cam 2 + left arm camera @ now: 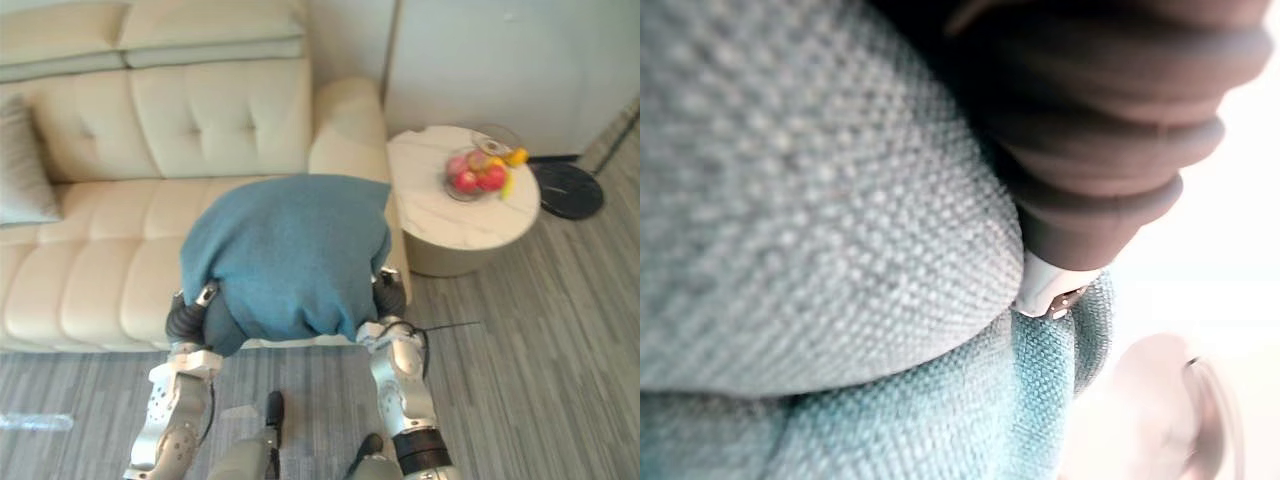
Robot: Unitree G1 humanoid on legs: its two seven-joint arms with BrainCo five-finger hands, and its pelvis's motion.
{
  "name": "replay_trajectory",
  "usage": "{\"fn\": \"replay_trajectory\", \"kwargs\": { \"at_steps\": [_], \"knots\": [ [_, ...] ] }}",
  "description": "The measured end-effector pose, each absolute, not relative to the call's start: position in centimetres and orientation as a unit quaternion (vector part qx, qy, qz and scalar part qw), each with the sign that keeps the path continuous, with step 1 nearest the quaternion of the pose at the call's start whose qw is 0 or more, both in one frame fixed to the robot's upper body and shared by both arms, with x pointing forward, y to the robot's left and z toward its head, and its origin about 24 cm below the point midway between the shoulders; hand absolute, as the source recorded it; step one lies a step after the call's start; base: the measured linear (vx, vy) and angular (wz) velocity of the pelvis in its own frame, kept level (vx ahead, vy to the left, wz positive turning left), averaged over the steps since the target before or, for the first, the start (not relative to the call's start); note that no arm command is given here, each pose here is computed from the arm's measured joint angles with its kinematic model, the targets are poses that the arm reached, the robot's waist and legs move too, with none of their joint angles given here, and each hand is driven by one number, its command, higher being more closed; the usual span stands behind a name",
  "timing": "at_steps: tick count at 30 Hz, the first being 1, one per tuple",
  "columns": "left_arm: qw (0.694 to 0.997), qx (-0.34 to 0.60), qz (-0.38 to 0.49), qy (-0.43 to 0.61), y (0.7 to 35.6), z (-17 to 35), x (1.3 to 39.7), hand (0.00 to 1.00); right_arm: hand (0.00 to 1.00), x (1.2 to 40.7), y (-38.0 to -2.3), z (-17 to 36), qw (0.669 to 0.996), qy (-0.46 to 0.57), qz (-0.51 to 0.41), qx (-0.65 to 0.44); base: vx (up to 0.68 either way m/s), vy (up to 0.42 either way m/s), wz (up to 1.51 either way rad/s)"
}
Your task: Pick up cushions and gather them together orderly.
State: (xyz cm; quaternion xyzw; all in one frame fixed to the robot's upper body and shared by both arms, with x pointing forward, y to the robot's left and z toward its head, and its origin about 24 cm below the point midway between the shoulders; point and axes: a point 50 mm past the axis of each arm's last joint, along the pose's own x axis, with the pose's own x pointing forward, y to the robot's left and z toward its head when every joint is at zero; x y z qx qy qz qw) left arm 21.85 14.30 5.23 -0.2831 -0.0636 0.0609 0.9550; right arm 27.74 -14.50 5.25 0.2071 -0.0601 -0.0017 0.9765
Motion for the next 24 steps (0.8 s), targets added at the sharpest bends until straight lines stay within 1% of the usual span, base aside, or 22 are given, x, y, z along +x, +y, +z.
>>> {"fn": "replay_trajectory", "kwargs": {
  "at_steps": [6,12,15,18,24],
  "knots": [
    [0.953,-0.29,0.074,-0.054,14.7,4.6,21.3,1.0,1.0,27.8,-14.0,5.2,0.978,-0.056,0.012,0.201,0.04,0.12,0.17],
    [0.958,-0.279,0.069,-0.023,14.6,3.2,20.9,1.0,1.0,27.4,-14.2,4.4,0.983,-0.037,0.006,0.18,0.06,0.114,0.11],
    [0.962,-0.265,0.061,-0.015,14.8,2.9,20.8,1.0,1.0,27.2,-14.4,3.8,0.983,-0.024,0.001,0.181,0.06,0.182,0.27],
    [0.97,-0.239,0.052,-0.011,15.4,2.9,20.9,1.0,1.0,26.8,-14.3,3.1,0.982,-0.01,-0.005,0.188,0.14,0.023,0.78],
    [0.973,-0.229,-0.001,0.003,12.8,2.9,22.0,1.0,1.0,25.8,-17.1,2.7,0.982,-0.011,-0.053,0.18,0.19,-0.038,0.95]
  ]
}}
